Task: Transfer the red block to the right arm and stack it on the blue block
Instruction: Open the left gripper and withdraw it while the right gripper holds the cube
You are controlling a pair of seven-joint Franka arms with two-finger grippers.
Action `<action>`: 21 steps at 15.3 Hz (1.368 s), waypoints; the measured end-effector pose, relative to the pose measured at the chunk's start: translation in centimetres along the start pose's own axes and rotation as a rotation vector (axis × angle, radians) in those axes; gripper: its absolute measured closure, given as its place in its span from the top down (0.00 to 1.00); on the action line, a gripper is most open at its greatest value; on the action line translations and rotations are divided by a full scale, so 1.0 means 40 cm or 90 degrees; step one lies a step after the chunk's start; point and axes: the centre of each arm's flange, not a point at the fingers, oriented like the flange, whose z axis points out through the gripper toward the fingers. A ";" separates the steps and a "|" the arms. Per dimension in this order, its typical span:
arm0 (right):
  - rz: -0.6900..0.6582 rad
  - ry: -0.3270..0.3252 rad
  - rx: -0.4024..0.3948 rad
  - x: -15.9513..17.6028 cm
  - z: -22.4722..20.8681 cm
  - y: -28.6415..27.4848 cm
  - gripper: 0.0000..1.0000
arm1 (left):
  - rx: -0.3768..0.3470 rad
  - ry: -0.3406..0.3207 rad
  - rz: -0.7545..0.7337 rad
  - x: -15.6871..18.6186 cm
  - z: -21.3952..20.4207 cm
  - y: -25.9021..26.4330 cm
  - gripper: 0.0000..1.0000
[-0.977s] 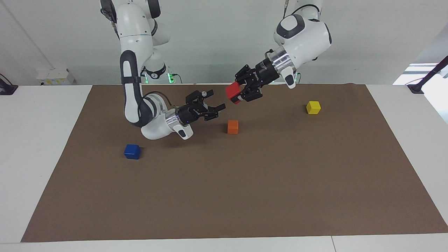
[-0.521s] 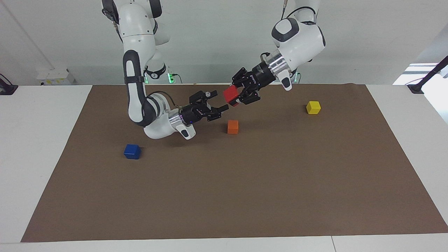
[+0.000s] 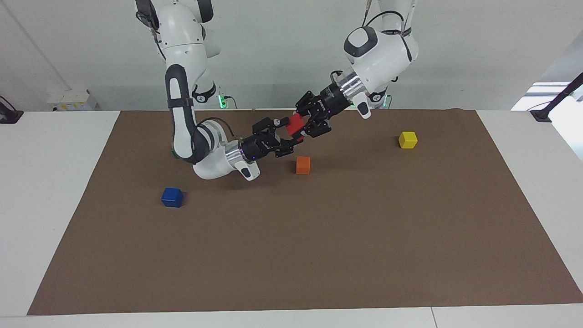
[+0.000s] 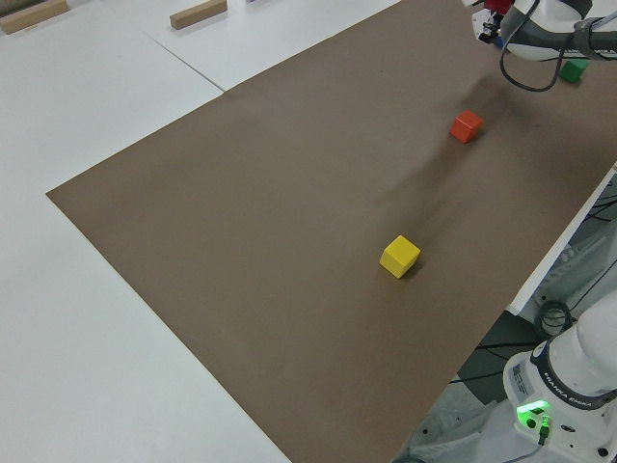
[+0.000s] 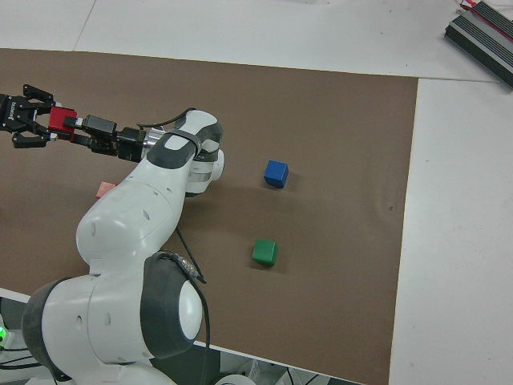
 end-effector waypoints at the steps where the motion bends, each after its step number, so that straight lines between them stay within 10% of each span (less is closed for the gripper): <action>1: 0.000 0.002 0.000 -0.001 0.007 0.004 1.00 | -0.001 0.000 0.000 0.000 0.000 0.000 0.55; 8: -0.005 0.010 -0.012 -0.003 0.021 0.020 1.00 | -0.007 0.005 0.001 0.011 0.012 -0.005 0.55; 12: -0.009 0.020 -0.006 0.003 0.017 0.014 0.63 | -0.012 0.011 0.001 0.031 0.014 0.001 0.55; 21: -0.009 0.021 -0.005 0.004 0.017 0.014 0.61 | -0.013 0.011 0.007 0.030 0.014 0.002 0.55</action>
